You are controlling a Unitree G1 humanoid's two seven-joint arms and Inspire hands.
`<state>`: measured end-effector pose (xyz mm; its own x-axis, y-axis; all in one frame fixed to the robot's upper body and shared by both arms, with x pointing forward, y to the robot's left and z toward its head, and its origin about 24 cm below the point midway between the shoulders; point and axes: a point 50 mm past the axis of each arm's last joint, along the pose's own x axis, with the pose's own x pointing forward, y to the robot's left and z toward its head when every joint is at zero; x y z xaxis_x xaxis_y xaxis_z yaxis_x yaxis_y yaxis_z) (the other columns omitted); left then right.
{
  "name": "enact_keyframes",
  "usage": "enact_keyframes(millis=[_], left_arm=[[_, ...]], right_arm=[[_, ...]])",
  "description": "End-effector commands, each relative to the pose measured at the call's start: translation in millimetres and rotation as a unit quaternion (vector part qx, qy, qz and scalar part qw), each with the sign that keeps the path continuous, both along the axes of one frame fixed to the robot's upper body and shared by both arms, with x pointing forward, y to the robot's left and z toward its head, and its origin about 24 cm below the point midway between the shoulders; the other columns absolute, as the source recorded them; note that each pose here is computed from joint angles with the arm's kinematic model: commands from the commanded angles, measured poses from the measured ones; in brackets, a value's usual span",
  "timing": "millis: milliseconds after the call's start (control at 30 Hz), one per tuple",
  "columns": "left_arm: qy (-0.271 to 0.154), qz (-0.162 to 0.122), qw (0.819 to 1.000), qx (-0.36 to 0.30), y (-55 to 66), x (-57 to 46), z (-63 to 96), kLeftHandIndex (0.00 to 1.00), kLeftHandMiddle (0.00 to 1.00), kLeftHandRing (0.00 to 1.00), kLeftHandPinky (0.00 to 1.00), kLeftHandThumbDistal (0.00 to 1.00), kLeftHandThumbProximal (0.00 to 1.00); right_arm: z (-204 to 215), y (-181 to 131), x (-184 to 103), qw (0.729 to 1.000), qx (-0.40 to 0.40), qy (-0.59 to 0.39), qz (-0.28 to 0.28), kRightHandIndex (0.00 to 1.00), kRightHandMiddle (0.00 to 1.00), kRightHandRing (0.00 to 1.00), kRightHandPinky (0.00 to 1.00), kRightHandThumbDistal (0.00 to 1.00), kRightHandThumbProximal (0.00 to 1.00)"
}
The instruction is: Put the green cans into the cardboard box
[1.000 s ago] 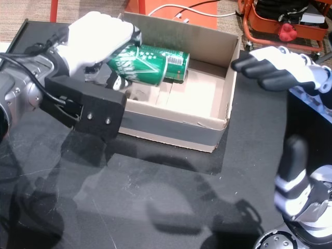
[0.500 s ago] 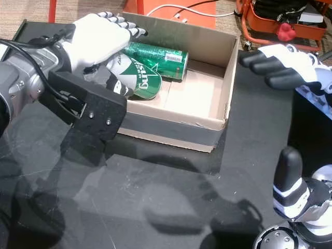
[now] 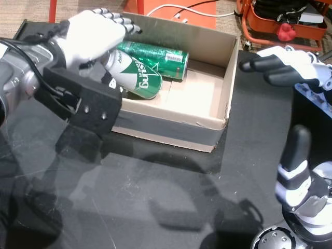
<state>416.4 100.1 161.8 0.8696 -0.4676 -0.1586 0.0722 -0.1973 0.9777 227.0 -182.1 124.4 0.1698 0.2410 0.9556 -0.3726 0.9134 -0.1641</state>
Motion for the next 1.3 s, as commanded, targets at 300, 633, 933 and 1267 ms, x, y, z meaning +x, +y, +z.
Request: enact_keyframes(millis=[300,633,933,1267], left_arm=[[-0.037,-0.142,0.933,-0.33,-5.4,-10.3,120.6,1.0,1.0,1.0,1.0,1.0,0.51],[-0.139,-0.372,0.821,-0.409,11.6,-57.3,174.1,1.0,1.0,1.0,0.97,1.0,0.42],[-0.229,-0.377,0.745,-0.501,60.6,-71.1,164.2,1.0,1.0,1.0,1.0,1.0,0.63],[-0.211,-0.408,0.591,-0.663,110.0,-97.1,71.9,0.99,0.99,1.0,0.97,1.0,0.58]], right_arm=[[-8.7,5.4,12.4,0.999,0.009,0.03,0.035,0.59,0.64,0.7,0.8,0.89,0.65],[-7.2,8.6,24.0,0.998,0.005,0.036,0.047,0.55,0.61,0.67,0.76,0.79,0.61],[-8.3,7.6,30.2,0.998,0.004,0.04,0.058,0.54,0.61,0.67,0.77,0.84,0.59],[-7.3,-10.3,34.4,0.998,-0.007,0.028,0.06,0.56,0.65,0.71,0.84,1.0,0.6]])
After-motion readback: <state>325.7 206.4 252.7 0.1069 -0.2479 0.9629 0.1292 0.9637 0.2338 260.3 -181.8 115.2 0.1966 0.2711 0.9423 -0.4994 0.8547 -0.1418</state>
